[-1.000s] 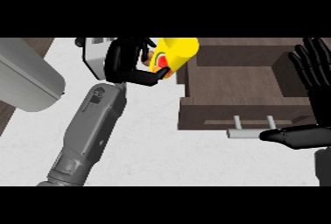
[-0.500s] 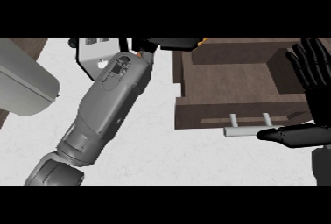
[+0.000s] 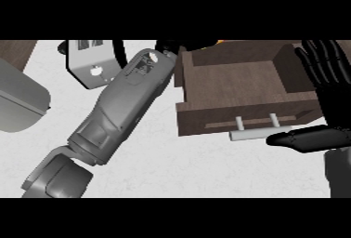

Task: Pick up the cup, place it into the drawer and close the drawer

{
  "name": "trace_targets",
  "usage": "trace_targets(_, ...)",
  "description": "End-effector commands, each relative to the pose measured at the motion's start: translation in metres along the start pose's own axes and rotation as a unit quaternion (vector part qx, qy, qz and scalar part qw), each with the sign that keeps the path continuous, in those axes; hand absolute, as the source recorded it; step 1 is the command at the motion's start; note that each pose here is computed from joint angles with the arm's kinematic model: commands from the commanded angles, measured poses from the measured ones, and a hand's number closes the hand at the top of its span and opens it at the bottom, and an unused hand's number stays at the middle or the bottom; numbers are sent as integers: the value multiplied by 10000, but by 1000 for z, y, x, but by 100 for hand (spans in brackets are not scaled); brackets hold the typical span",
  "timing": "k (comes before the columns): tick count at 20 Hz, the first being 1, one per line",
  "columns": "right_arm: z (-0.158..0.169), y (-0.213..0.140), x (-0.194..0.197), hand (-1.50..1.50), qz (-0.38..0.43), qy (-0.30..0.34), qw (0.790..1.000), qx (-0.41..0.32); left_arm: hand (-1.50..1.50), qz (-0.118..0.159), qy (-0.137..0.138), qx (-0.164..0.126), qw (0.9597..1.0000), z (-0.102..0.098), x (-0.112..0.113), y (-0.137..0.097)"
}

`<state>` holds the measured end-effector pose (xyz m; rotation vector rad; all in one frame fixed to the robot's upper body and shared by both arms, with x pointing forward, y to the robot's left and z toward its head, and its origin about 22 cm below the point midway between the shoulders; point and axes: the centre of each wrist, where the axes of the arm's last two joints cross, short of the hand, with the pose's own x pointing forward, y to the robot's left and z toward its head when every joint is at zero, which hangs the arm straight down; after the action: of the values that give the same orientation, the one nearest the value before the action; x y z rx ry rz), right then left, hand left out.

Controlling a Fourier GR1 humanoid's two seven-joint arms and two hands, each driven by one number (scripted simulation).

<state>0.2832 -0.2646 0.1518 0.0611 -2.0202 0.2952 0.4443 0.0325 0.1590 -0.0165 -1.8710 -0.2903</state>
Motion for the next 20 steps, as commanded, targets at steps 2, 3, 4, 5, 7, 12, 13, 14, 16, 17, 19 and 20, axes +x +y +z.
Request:
trace_targets(2, -9, 2, 0, -150, -20, -54, 10000, 36, 150, -325, 601, -470, 9966, 1, -12, -2)
trace_targets(3, -9, 11, -5, -150, -74, -159, 9994, 297, 150, -500, 600, -510, 9956, 4, -16, -3)
trace_targets(4, -7, 9, -1, -150, -157, -133, 9995, 224, 150, -513, 675, -580, 9947, 6, -22, -2)
trace_targets(5, -15, 8, 5, -150, -134, -212, 9994, 244, 150, -570, 680, -592, 9943, 10, -30, -1)
trace_targets(7, -17, 8, 8, -150, -79, -219, 9988, 423, 150, -575, 713, -605, 9940, 14, -34, -2)
trace_targets(12, -22, 18, 6, -150, -254, -318, 9969, 677, -150, -110, 602, -546, 9966, 21, -41, -3)
trace_targets(13, -18, 21, 0, -150, -433, -300, 9959, 739, -150, -101, 477, -487, 9976, 15, -29, -6)
trace_targets(14, -24, 36, 3, -150, -575, -399, 9921, 1039, -150, 25, 523, -465, 9975, 25, -45, -3)
trace_targets(16, -22, 38, 2, -150, -818, -450, 9851, 1441, -150, 450, 402, -328, 9976, 21, -39, -2)
trace_targets(17, -25, 46, 0, 150, -870, -315, 9822, 1632, -150, 513, 238, -374, 9977, 23, -37, -5)
trace_targets(19, -31, 55, 12, 150, -985, -573, 9684, 2219, -150, 893, 45, -445, 9950, 19, -28, -6)
trace_targets(20, -28, 55, 10, 150, -1076, -543, 9618, 2457, -150, 1055, -99, -318, 9939, 19, -29, -4)
